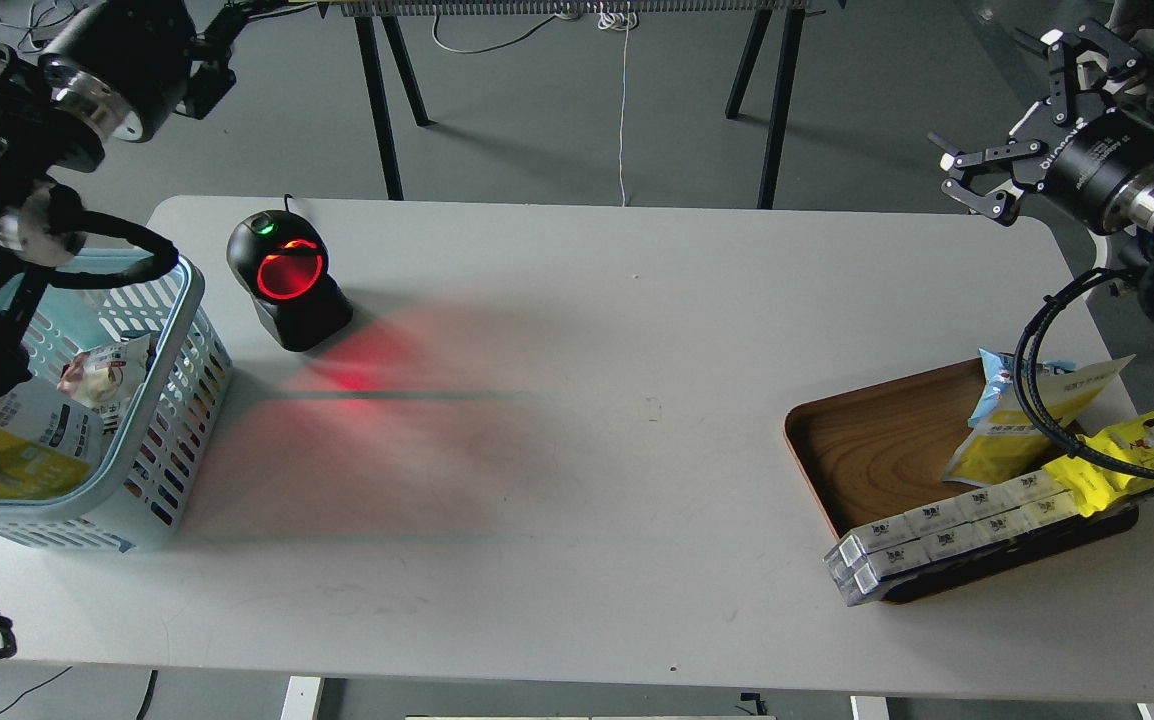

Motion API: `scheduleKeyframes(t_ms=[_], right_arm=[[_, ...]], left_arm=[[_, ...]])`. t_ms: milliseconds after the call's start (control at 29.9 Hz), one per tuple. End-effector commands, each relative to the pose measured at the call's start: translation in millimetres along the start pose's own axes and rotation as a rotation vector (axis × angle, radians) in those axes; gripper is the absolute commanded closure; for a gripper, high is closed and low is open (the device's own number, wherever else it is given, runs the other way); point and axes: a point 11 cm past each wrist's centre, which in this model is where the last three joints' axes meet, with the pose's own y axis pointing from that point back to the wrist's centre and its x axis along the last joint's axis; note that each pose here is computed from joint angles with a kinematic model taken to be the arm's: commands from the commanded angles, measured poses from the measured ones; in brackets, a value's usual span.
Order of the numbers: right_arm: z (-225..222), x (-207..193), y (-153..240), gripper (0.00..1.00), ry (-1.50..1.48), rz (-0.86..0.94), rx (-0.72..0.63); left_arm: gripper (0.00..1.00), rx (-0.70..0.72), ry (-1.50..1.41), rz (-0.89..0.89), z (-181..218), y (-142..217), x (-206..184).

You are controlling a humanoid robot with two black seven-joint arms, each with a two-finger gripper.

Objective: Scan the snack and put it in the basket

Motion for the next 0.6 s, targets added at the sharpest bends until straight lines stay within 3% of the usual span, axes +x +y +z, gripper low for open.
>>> scheduleKeyframes(t_ms=[0,301,568], right_arm=[[6,8,8,0.0,-0.04,0.003,0.032],[27,14,21,0.0,-0.096,-0.039,0.056],[40,6,14,0.0,-0.131,-0.081,0.059]], left_arm=[[0.02,0.0,0.185,-0.043,-21,-5,-17],[0.01,0.031,0.413,-0.166,-47,8,-40],[0.0,0.047,0.436,-0.196,-51,8,-60]])
